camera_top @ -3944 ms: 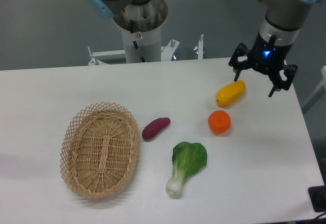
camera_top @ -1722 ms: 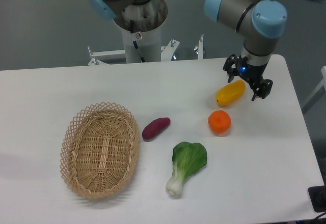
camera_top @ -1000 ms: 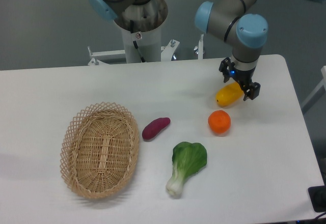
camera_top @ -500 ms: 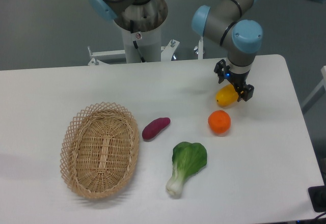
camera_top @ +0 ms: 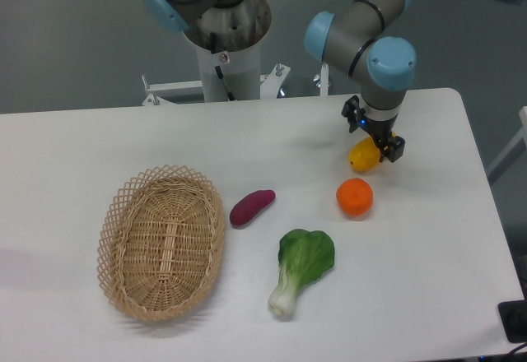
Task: Pick up the mango from the table
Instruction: 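Close the gripper around the yellow mango, then lift the held mango up off the table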
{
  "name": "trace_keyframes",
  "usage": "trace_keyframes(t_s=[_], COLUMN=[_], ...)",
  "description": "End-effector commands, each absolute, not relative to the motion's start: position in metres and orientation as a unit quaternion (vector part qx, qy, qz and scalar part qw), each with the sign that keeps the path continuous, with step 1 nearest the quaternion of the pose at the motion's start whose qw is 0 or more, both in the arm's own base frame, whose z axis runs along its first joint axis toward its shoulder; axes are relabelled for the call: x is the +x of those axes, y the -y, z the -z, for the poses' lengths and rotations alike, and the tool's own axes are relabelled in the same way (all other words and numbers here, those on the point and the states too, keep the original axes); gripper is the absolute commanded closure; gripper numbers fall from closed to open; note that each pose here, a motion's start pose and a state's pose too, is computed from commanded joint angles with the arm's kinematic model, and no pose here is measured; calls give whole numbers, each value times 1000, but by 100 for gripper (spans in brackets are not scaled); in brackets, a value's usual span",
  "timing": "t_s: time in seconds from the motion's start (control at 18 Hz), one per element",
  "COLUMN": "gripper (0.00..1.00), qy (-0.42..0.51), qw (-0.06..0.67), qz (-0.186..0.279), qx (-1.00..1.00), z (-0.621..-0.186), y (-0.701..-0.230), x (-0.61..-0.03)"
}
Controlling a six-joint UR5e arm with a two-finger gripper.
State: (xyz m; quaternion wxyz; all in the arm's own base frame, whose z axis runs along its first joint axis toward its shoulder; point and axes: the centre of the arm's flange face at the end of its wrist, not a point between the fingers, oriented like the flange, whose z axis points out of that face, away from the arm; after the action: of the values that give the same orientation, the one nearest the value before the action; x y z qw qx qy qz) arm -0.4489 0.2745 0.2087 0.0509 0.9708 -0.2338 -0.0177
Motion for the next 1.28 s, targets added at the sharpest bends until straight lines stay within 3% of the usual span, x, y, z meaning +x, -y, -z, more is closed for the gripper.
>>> trace_keyframes(t_s=[0.11,0.33,0.72,0.94,1.28], gripper=[40,48,49,49,48], qy=[231,231,230,222,196], qw=[51,50,43,35,-46], qz=[18,20,42,71,80], qx=[972,972,971,972,976], z=[-209,-210,-231,-266,-317], y=[-274,-275,-280,-282,-294], x=[-449,-450,-459,-463,-465])
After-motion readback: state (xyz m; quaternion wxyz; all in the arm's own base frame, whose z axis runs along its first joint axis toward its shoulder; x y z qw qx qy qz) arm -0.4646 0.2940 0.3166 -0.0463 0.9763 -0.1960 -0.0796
